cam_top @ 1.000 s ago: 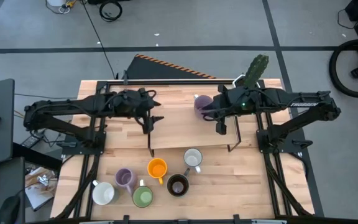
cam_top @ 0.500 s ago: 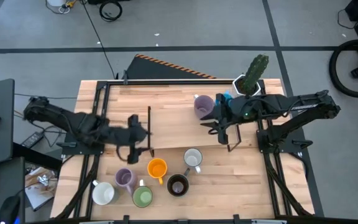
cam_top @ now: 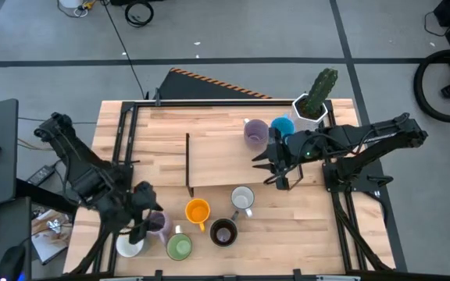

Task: Place coffee mugs
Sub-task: Put the light blue cup on the shelf

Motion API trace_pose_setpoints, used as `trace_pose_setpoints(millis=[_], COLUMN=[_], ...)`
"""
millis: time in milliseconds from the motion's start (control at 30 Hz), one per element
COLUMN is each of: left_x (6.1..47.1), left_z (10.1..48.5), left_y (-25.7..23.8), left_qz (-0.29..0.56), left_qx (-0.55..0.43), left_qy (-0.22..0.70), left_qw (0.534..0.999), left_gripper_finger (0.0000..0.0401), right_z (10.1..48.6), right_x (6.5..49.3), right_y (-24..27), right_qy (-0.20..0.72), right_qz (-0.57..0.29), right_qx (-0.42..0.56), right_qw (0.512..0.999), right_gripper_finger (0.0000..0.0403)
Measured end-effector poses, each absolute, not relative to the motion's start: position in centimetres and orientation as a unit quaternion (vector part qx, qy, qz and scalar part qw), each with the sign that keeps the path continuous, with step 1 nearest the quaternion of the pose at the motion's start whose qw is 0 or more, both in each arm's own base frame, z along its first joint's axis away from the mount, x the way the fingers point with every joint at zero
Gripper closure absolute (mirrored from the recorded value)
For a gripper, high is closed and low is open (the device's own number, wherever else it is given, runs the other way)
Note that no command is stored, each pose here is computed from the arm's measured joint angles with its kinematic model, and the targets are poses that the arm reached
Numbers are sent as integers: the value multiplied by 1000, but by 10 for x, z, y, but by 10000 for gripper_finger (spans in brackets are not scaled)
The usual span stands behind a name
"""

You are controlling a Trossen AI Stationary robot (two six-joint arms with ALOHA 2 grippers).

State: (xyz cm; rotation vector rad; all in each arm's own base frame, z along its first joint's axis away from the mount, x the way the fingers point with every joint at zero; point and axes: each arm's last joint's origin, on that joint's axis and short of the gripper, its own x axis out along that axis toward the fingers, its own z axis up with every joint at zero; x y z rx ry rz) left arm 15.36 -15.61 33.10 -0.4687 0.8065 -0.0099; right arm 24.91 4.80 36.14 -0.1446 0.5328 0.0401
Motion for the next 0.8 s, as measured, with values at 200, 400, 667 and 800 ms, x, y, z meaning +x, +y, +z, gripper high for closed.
trace_pose_setpoints(millis=[200,400,667,800], left_x=[140,130,131,134], left_z=[311,305,302,294], left_y=[-168,-176,-176,-169], left_qz=[39,55,71,103], left_qx=[-286,-363,-394,-364], left_qy=[410,449,475,524], left_qw=[865,814,784,763], left_gripper_finger=[115,116,116,116], right_z=[343,335,335,335], right_x=[253,252,251,251], right_y=[50,58,64,63], right_qy=[264,262,259,259], right_qz=[24,37,37,34], right_qx=[-82,-81,-95,-99], right_qw=[961,961,961,960], right_gripper_finger=[312,312,312,312])
